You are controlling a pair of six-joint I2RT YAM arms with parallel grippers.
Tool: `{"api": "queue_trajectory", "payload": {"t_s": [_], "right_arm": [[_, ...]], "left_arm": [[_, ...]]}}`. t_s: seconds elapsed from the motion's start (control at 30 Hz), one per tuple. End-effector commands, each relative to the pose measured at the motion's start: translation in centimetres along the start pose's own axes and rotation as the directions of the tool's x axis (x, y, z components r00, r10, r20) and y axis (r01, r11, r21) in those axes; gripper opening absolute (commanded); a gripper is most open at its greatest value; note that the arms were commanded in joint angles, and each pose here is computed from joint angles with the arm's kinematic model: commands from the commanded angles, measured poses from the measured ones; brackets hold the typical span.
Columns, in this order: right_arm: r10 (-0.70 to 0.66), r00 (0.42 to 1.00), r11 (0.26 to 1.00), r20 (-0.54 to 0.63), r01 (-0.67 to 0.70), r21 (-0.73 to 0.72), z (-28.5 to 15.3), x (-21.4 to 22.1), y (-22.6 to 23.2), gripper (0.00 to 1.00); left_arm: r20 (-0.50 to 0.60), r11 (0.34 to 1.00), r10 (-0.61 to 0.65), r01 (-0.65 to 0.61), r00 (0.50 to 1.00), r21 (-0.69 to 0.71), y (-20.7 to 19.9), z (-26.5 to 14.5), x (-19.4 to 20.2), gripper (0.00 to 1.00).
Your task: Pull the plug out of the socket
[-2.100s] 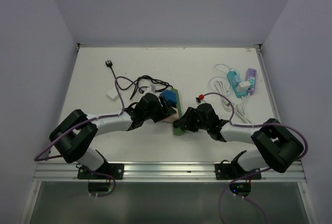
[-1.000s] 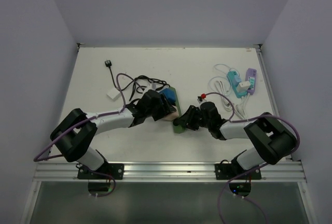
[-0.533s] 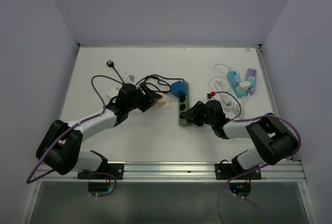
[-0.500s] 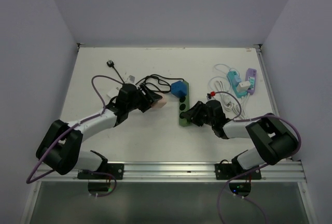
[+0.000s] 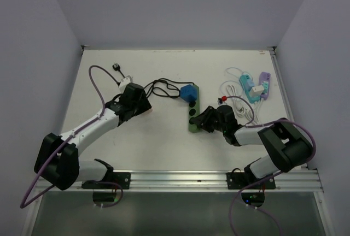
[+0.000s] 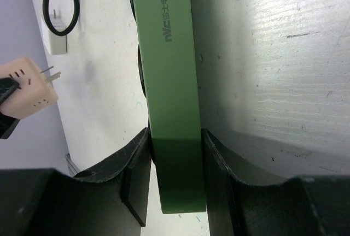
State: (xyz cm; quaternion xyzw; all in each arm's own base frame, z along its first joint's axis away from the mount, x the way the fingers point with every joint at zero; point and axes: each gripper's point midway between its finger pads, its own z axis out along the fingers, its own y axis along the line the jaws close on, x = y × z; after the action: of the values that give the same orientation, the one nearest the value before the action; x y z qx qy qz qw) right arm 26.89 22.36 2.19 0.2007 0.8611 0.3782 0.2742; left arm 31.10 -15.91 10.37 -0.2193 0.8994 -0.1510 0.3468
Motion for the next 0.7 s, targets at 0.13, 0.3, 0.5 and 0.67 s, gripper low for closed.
{"api": "queue_trajectory", "payload": {"t_s": [0.13,0.3,0.5,0.67], "right_arm": [[0.025,0.993,0.916,-0.112,0.022,0.400,-2.1,4.1,-11.3,0.00],[0.019,0.992,0.920,-0.127,0.032,0.391,-2.0,4.2,-11.1,0.00],[0.012,0.990,0.924,-0.138,0.042,0.380,-1.8,4.3,-10.9,0.00],[0.004,0.992,0.929,-0.130,0.045,0.367,-2.0,4.1,-10.6,0.00]], "left_arm": [[0.170,0.927,0.170,-0.099,0.971,-0.361,9.0,-1.4,-5.1,0.08],[0.251,0.930,0.151,-0.051,0.956,-0.364,10.1,0.3,-7.0,0.18],[0.287,0.944,0.132,-0.032,0.949,-0.329,9.8,2.8,-7.9,0.31],[0.290,0.943,0.119,-0.018,0.950,-0.331,10.3,3.9,-7.7,0.42]]}}
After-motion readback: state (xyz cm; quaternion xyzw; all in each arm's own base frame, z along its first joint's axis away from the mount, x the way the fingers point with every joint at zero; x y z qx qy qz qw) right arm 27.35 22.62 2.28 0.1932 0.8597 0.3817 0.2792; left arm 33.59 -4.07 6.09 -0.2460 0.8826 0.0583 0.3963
